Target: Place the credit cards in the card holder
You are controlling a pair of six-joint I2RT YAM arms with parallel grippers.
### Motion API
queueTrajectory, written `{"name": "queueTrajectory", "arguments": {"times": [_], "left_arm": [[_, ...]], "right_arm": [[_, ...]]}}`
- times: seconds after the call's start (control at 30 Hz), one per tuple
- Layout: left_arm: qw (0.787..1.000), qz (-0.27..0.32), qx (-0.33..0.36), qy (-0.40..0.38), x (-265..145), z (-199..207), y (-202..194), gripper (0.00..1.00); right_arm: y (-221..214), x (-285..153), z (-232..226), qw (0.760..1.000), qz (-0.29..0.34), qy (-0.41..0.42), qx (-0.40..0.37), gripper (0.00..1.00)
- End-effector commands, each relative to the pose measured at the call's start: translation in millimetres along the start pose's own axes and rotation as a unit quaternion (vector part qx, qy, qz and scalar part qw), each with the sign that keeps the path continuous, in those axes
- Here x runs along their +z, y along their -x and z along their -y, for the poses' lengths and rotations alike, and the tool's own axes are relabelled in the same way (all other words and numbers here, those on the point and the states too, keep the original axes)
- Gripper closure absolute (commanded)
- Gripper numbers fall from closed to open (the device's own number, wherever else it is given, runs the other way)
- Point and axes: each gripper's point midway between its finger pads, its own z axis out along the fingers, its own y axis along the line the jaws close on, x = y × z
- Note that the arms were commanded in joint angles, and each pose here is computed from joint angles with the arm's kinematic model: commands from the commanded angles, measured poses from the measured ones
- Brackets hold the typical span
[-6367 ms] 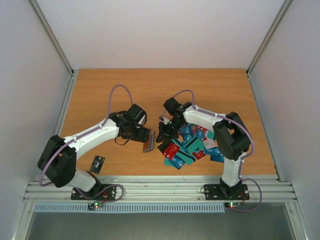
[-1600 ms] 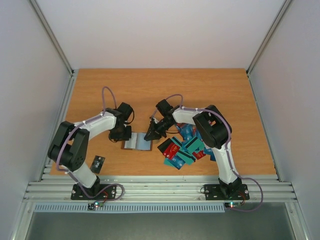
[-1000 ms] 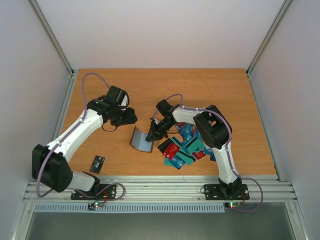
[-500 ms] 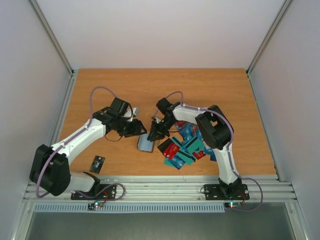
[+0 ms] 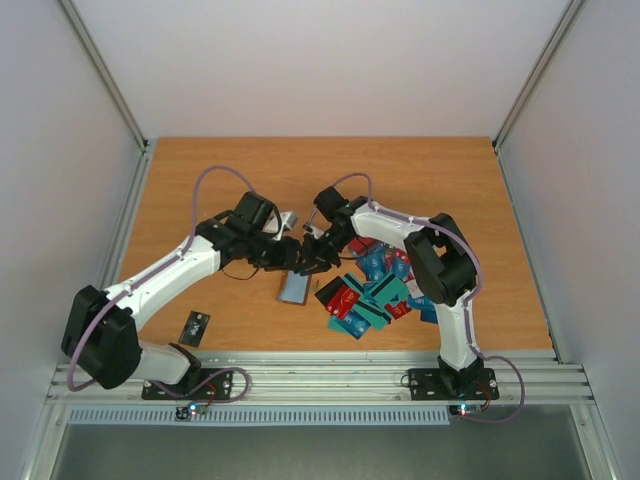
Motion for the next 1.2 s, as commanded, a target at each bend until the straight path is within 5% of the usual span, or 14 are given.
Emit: {"name": "queueTrajectory", "arguments": {"times": [0.0, 0.3, 0.63, 0.83, 1.17], "left_arm": [[0.998, 0.026, 0.049, -0.04, -8.3, 36.2, 11.1, 0.53], [0.995, 0.017, 0.076, -0.058, 5.5, 52.4, -9.5, 0.55], [0.994, -0.063, 0.091, 0.003, 63.4, 41.7, -46.5, 0.64], [0.984, -0.121, 0.097, 0.085, 105.7, 23.0, -65.2, 0.71], [0.971, -0.128, 0.091, 0.178, 121.0, -11.2, -64.3, 0.73]], "right_arm": [[-2.2, -14.2, -17.2, 1.0, 0.012, 0.004, -0.023, 0.8], [-20.0, -55.1, -10.7, 0.998, 0.05, -0.004, -0.025, 0.78], [-72.2, -102.8, 54.6, 0.994, 0.105, -0.017, 0.028, 0.64], [-87.2, -99.5, 78.5, 0.992, 0.111, 0.003, 0.062, 0.57], [-86.8, -85.8, 89.7, 0.989, 0.118, 0.029, 0.09, 0.52]]}}
